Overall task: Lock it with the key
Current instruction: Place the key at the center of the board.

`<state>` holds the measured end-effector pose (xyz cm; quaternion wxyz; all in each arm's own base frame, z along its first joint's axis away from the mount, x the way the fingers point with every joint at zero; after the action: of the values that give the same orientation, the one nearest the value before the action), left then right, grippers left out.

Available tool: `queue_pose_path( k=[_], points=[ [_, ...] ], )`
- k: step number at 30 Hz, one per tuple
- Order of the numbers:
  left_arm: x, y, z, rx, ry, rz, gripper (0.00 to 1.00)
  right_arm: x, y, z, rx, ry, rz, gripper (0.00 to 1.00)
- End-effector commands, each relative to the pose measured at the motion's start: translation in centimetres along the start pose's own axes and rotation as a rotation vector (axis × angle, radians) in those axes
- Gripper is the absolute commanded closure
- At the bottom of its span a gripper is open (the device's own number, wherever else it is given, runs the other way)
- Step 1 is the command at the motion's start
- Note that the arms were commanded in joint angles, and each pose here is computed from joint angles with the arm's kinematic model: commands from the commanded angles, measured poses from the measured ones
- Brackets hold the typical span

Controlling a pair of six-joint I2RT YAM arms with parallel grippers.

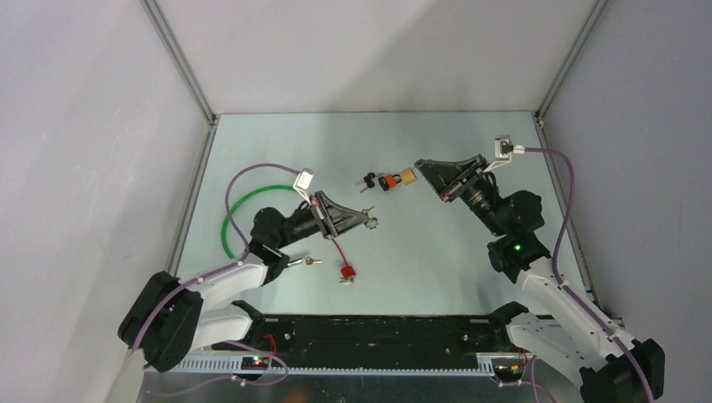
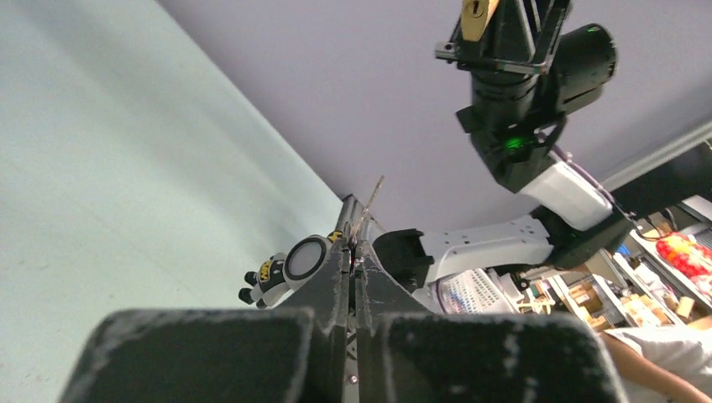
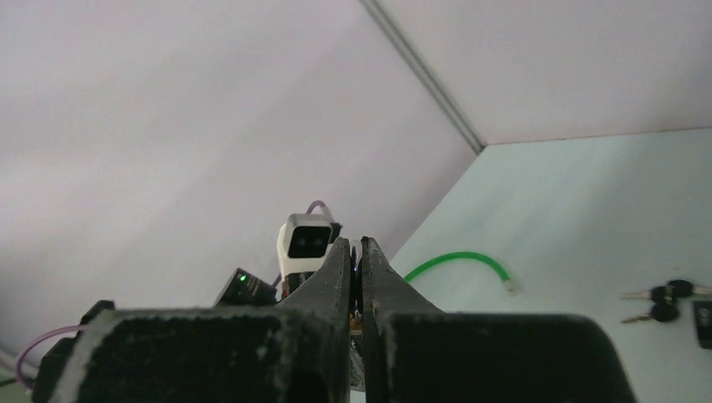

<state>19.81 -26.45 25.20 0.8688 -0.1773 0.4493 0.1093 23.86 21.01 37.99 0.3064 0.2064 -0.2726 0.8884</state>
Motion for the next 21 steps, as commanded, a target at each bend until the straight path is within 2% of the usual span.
queue_pose_path(
  k=[1, 6, 7, 8, 11, 12, 17, 19, 21],
  points=[
    [2.4, -1.0, 0.5, -0.01, -0.025, 0.083, 1.0, -1.8, 0.5, 1.5, 0.01, 0.035, -0.086, 1.0],
    [4.8, -5.9, -0.1, 0.054, 0.032, 0.126, 1.0, -8.7, 2.9, -2.3, 0.209, 0.075, -0.325, 1.0],
    [6.7, -6.7, -1.2, 0.083, 0.073, 0.164, 1.0, -10.4, 3.8, -3.3, 0.252, 0.064, -0.39, 1.0],
    [6.3, -8.3, -1.2, 0.087, 0.073, 0.146, 1.0, -11.2, 4.3, -3.8, 0.274, 0.072, -0.419, 1.0],
    [9.5, -11.0, -3.9, 0.139, 0.147, 0.205, 1.0, -14.9, 6.7, -5.9, 0.324, 0.046, -0.549, 1.0],
    [9.6, -12.1, -3.7, 0.125, 0.158, 0.204, 1.0, -15.5, 7.2, -6.4, 0.337, 0.03, -0.566, 1.0],
    [13.5, -14.8, -8.5, 0.18, 0.23, 0.3, 1.0, -18.9, 9.2, -9.1, 0.404, -0.026, -0.647, 1.0],
    [15.8, -15.5, -10.2, 0.184, 0.249, 0.38, 0.97, -20.5, 9.4, -10.0, 0.423, -0.044, -0.684, 1.0],
    [16.9, -15.5, -10.7, 0.175, 0.26, 0.424, 0.88, -21.5, 9.5, -10.6, 0.432, -0.062, -0.711, 0.98]
  ],
)
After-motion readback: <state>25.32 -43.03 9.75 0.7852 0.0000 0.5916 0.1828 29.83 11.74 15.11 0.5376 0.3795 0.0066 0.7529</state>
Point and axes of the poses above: each gripper's point midway between its finger pads, its own y axis back along the fingers, its own x axis along the line the jaws close on, z = x × y, the point moved 2 cm from there along y, back along the fingers, and after that the axes turned 7 degrees about y, right-handed, at the moved point
